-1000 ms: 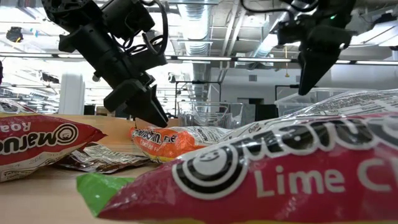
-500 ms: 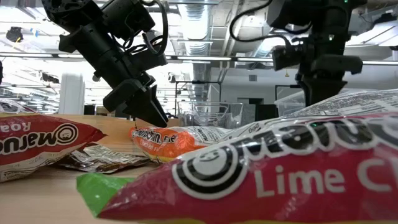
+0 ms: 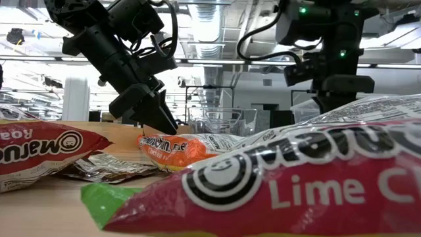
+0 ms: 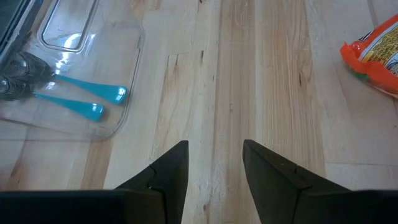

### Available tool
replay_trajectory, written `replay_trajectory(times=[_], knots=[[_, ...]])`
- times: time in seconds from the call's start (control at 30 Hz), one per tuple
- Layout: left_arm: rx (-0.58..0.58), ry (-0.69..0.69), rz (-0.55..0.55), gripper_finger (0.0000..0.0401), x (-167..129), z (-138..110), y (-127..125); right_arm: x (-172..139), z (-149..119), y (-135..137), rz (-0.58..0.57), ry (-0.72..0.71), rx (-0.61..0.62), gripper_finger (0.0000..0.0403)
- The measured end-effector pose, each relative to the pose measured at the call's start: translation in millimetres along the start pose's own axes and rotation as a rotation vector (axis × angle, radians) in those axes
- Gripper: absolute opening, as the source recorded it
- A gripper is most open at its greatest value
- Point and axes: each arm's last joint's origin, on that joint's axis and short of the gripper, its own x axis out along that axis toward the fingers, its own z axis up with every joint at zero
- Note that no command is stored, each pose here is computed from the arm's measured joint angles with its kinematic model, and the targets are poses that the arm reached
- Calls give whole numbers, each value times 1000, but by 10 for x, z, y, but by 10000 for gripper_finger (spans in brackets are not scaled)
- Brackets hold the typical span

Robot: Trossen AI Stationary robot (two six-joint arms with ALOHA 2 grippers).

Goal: Pick & Place Food Item
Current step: Put the green noodle pack into the transparent container

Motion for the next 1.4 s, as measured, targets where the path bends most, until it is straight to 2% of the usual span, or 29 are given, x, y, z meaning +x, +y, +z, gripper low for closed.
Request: replay_trajectory(times=[0.33, 0.63, 0.77, 1.0, 1.4], knots=[[0, 0, -3, 144, 0, 0, -1, 33, 10, 9, 9, -30, 8, 127], [0, -3, -33, 144, 0, 1, -9, 141, -80, -41, -19, 12, 47, 124], [0, -3, -33, 144, 0, 1, -9, 141, -82, -44, -26, 12, 49, 99], [0, -3, -33, 144, 0, 2, -9, 142, -86, -49, -38, 12, 36, 10], [0, -3, -33, 144, 0, 1, -9, 129, -93, -59, -48, 20, 23, 1]])
